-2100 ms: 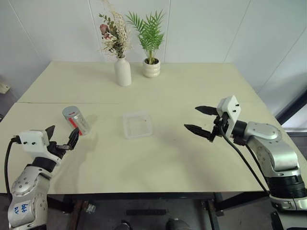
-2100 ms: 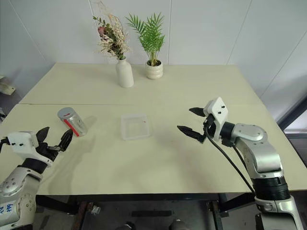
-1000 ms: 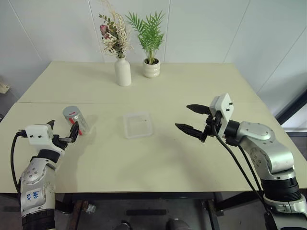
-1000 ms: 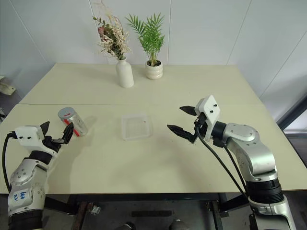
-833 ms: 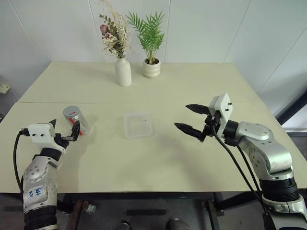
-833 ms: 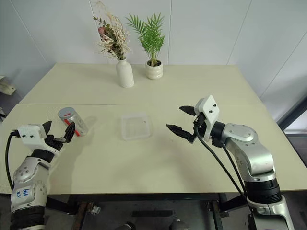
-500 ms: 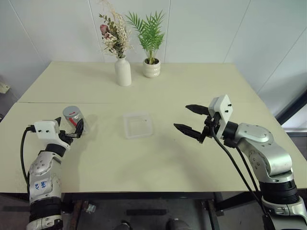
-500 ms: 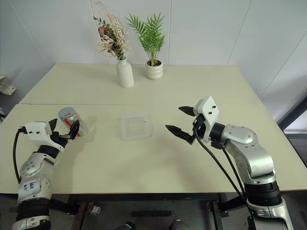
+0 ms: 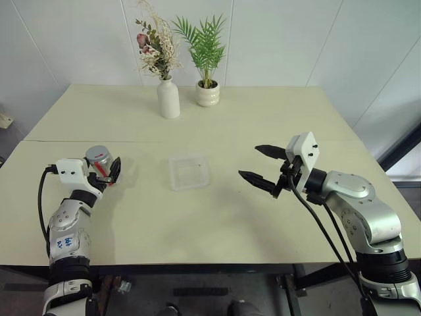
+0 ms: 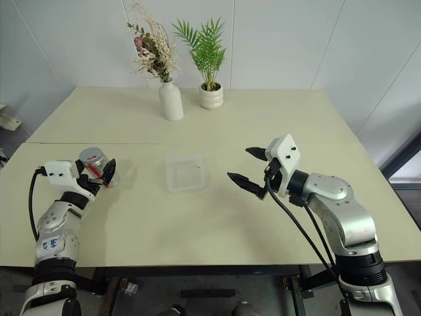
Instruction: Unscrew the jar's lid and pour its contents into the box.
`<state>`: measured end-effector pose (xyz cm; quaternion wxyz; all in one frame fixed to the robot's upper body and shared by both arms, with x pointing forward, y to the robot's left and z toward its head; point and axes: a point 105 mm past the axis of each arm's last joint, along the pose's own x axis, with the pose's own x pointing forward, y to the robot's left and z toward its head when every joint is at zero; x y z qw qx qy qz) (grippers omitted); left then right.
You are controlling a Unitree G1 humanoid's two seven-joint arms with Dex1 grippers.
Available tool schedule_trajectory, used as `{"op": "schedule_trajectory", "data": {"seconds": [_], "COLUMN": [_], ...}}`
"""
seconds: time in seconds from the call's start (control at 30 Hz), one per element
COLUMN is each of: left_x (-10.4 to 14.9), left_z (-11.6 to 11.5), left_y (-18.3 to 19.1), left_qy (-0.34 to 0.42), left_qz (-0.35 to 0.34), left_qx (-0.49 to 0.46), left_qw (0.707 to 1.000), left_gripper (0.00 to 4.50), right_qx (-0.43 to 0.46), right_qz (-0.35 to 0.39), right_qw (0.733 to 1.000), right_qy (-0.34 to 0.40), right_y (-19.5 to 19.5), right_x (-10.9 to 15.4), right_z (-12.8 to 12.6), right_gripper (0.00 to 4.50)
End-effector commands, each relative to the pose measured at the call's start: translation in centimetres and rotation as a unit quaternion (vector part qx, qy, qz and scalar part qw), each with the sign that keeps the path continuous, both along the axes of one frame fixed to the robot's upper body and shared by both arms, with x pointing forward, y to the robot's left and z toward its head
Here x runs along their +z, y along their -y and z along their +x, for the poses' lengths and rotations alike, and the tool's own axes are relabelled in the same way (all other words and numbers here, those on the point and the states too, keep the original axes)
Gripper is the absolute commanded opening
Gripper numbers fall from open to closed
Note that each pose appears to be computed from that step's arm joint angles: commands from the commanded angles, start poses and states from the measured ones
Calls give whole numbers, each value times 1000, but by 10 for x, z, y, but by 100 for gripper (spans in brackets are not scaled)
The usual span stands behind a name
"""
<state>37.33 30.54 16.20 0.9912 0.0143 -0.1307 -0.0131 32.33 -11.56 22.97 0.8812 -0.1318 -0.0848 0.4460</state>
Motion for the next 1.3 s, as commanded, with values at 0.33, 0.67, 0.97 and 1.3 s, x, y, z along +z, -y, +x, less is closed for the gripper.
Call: {"op": "schedule_trajectory", "data": {"seconds": [0.33, 0.67, 0.97, 1.3], "left_x": [9, 49, 84, 76], "left_z": [3, 10, 15, -5], "left_y": [-3, 33, 90, 148], "left_qy": [13, 49, 62, 22], "left_qz": [9, 30, 66, 71], "left_qx": [4, -97, -276, -431], "left_qw": [1000, 994, 957, 899], "left_gripper": [213, 213, 213, 213], "right_qx": [0, -24, -35, 24], "right_qz": [1, 19, 38, 68], "right_qw": [1000, 998, 998, 996], "right_qy": [30, 53, 36, 58], "right_y": [0, -2, -14, -45], "right_x": [14, 35, 46, 61], "right_z": [-4, 2, 0, -17], "right_gripper": [450, 450, 450, 450]}}
